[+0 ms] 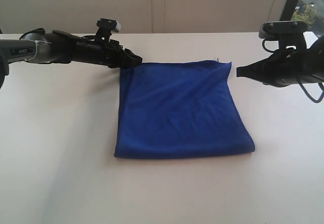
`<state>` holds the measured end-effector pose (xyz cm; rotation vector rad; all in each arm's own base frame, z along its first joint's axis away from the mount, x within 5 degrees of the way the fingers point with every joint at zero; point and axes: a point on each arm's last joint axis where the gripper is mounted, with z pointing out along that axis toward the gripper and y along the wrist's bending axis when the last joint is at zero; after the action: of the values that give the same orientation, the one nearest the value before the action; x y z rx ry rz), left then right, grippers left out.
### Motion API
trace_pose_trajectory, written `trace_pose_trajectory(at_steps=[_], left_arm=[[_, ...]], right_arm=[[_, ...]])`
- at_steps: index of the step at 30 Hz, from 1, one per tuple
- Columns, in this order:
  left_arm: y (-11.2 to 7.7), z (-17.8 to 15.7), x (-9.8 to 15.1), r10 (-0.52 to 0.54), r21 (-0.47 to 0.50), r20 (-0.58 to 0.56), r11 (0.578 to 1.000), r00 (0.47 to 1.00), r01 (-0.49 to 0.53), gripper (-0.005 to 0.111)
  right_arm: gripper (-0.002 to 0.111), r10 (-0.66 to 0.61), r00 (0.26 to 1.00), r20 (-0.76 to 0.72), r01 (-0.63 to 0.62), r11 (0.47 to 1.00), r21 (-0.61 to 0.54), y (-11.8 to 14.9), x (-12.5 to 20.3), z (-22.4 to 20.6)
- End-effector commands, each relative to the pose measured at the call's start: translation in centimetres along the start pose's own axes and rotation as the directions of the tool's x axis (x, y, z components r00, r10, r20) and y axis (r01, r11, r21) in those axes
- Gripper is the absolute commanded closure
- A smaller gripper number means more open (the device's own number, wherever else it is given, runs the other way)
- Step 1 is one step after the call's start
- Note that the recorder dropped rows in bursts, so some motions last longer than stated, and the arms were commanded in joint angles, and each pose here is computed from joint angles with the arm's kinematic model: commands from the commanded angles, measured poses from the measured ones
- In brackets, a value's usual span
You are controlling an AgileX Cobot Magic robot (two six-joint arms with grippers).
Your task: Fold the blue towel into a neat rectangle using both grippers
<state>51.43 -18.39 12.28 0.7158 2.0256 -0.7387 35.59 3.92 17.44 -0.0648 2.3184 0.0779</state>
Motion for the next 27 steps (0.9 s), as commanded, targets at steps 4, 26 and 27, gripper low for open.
trace_pose_trajectory(at_steps=[4,26,27], left_arm=[[0.22,0.96,1.61,-0.019,0.013,-0.028,1.0,0.999,0.02,0.064],[0.45,0.91,0.99,-0.023,-0.012,0.005,1.0,1.0,0.023,0.091],[0.47,0.91,0.99,-0.023,-0.014,0.005,1.0,1.0,0.023,0.093]], right_arm=[[0.108,-0.007,1.0,0.011,0.007,1.0,0.012,-0.36,-0.12,0.09],[0.108,-0.009,1.0,0.012,0.009,1.0,0.012,-0.36,-0.13,0.09],[0.108,-0.009,1.0,0.014,0.009,1.0,0.013,-0.37,-0.15,0.09]])
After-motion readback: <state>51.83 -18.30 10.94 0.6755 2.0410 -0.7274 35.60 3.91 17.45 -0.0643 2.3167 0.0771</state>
